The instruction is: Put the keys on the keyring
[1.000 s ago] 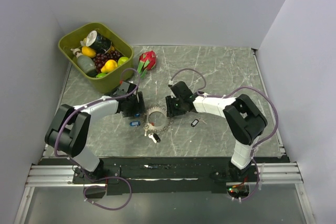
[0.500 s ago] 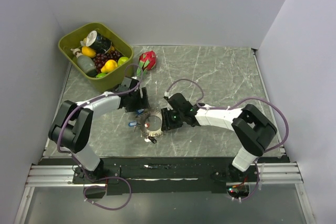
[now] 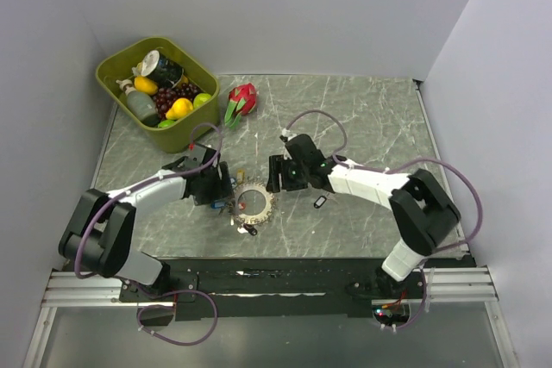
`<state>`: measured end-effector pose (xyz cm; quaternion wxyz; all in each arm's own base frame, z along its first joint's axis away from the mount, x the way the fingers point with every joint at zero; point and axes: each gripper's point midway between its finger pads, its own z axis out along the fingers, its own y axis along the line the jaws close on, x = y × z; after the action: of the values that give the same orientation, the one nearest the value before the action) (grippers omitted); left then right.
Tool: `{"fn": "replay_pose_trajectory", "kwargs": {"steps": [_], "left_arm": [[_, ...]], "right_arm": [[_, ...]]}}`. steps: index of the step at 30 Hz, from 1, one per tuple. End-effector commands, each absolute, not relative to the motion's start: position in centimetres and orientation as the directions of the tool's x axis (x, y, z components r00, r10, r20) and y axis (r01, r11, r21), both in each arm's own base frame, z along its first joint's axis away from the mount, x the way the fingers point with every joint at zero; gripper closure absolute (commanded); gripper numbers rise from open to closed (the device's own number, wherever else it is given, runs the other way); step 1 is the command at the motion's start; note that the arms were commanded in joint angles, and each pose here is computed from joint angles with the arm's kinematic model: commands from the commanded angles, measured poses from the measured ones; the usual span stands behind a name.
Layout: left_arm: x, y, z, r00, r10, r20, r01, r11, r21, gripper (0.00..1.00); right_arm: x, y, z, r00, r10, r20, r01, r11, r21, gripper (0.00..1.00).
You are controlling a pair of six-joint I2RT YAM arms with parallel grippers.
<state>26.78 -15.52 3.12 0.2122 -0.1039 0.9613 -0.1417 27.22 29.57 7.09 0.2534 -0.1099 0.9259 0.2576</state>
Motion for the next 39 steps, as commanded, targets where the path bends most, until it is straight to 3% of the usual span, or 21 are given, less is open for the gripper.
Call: {"fn": "replay_pose_trajectory", "kwargs": {"steps": [1,5,9,14,19,22,26,29,39], "left_arm": [[25.6,-17.4,2.7,-0.901,-0.3,-0.315,-0.148,0.892,-0.428,0.26],[26.5,-18.5,2.2,-0.904,-0.297,-0.307,-0.134,0.879,-0.457,0.31],[27.6,-19.5,1.7,-0.915,-0.262,-0.306,-0.097,0.88,-0.466,0.33],[29.7,-20.9,3.3,-0.908,-0.236,-0.347,-0.038,0.87,-0.492,0.34],[31.5,-19.5,5.5,-0.875,-0.225,-0.429,-0.032,0.91,-0.412,0.28],[31.6,-17.9,6.2,-0.853,-0.227,-0.471,-0.056,0.935,-0.349,0.26],[31.1,-16.7,5.9,-0.858,-0.219,-0.465,-0.085,0.953,-0.29,0.28],[30.7,-16.1,5.1,-0.862,-0.221,-0.455,-0.108,0.959,-0.261,0.32],[27.9,-18.5,4.9,-0.894,-0.181,-0.41,-0.006,0.919,-0.393,0.34]], "right_arm": [[28.5,31.1,6.3,-0.85,-0.098,-0.518,-0.363,0.821,0.441,0.3],[27.7,31.7,4.8,-0.874,-0.097,-0.477,-0.352,0.801,0.484,0.34],[26.0,31.7,4.2,-0.886,-0.097,-0.454,-0.349,0.783,0.515,0.49],[23.3,32.3,5.3,-0.886,-0.108,-0.451,-0.39,0.7,0.598,0.56],[22.9,31.6,6.1,-0.883,-0.079,-0.463,-0.374,0.716,0.59,0.54],[24.3,30.5,7.6,-0.845,-0.055,-0.532,-0.379,0.763,0.524,0.5],[26.1,30.2,10.6,-0.793,-0.047,-0.607,-0.409,0.78,0.473,0.4],[26.9,30.1,11.5,-0.773,-0.055,-0.632,-0.422,0.787,0.449,0.39],[27.5,29.9,7.7,-0.841,-0.104,-0.531,-0.379,0.813,0.441,0.41]]}}
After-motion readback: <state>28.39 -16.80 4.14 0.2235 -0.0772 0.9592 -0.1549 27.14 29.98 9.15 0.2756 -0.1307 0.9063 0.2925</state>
